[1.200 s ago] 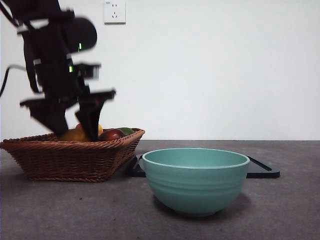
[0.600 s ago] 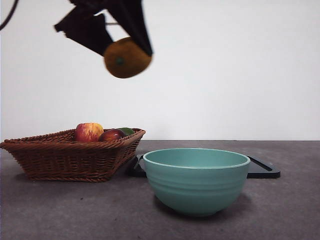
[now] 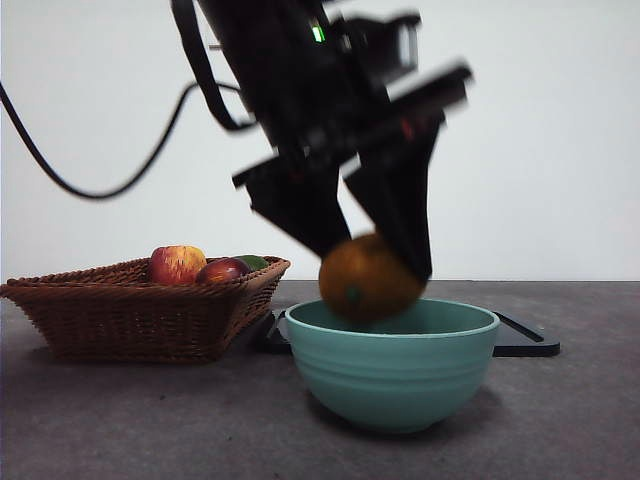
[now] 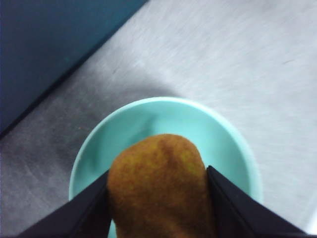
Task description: Pick up the wifruite, put it on the bowl, pick up the plate, put it on desk
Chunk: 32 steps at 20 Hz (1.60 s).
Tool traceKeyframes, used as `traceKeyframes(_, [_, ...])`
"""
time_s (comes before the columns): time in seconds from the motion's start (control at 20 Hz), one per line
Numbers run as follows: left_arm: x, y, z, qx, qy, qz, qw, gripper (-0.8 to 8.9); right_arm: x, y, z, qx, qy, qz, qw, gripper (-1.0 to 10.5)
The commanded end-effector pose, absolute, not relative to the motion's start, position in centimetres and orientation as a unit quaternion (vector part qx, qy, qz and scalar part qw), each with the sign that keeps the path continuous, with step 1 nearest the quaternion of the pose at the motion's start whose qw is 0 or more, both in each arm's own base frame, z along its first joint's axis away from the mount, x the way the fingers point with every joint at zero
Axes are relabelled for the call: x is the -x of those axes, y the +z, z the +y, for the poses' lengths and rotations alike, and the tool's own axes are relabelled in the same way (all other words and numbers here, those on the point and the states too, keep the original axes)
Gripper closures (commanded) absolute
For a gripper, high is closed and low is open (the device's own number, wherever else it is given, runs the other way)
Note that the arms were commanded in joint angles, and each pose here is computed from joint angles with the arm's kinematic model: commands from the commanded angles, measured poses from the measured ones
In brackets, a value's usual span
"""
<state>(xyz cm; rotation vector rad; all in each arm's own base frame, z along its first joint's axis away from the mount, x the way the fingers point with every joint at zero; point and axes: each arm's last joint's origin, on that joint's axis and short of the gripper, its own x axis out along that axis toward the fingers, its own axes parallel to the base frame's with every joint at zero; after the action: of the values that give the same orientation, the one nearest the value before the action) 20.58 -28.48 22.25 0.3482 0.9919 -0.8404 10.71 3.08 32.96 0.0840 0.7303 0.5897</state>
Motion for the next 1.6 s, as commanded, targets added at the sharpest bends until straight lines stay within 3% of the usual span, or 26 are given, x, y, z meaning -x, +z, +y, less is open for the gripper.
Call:
traceKeyframes(0.05, [-20.9, 20.8, -29.8, -0.173, -0.392, 0.462, 0.777, 6.63, -10.7, 33.5, 3.1, -0.043, 0.286, 0.344, 0.893, 5.4])
traceKeyframes(0.35, [-21.1, 18.8, -30.4, -0.184, -0.387, 0.480, 0.766, 6.42, -10.7, 33.4, 3.1, -0.044, 0.285, 0.347, 0.892, 5.4])
traceKeyframes(0.5, [-21.1, 18.9, -30.5, -0.183, -0.388, 0.478, 0.767, 4.77, -10.7, 33.4, 3.1, -0.044, 0.285, 0.347, 0.892, 5.4])
traceKeyframes(0.85, [-21.0, 19.4, -30.3, -0.179, -0.388, 0.475, 0.769, 4.69, -10.7, 33.4, 3.1, -0.043, 0.285, 0.347, 0.892, 5.4])
traceKeyframes(1.25, [-19.7, 26.8, -27.5, -0.132, -0.409, 0.395, 0.812, 4.69, -10.7, 33.4, 3.1, -0.043, 0.285, 0.347, 0.892, 5.4])
traceKeyframes(1.6, [-17.7, 34.6, -20.3, -0.063, -0.383, 0.328, 0.861, 4.69, -10.7, 33.4, 3.1, -0.043, 0.285, 0.347, 0.892, 5.4])
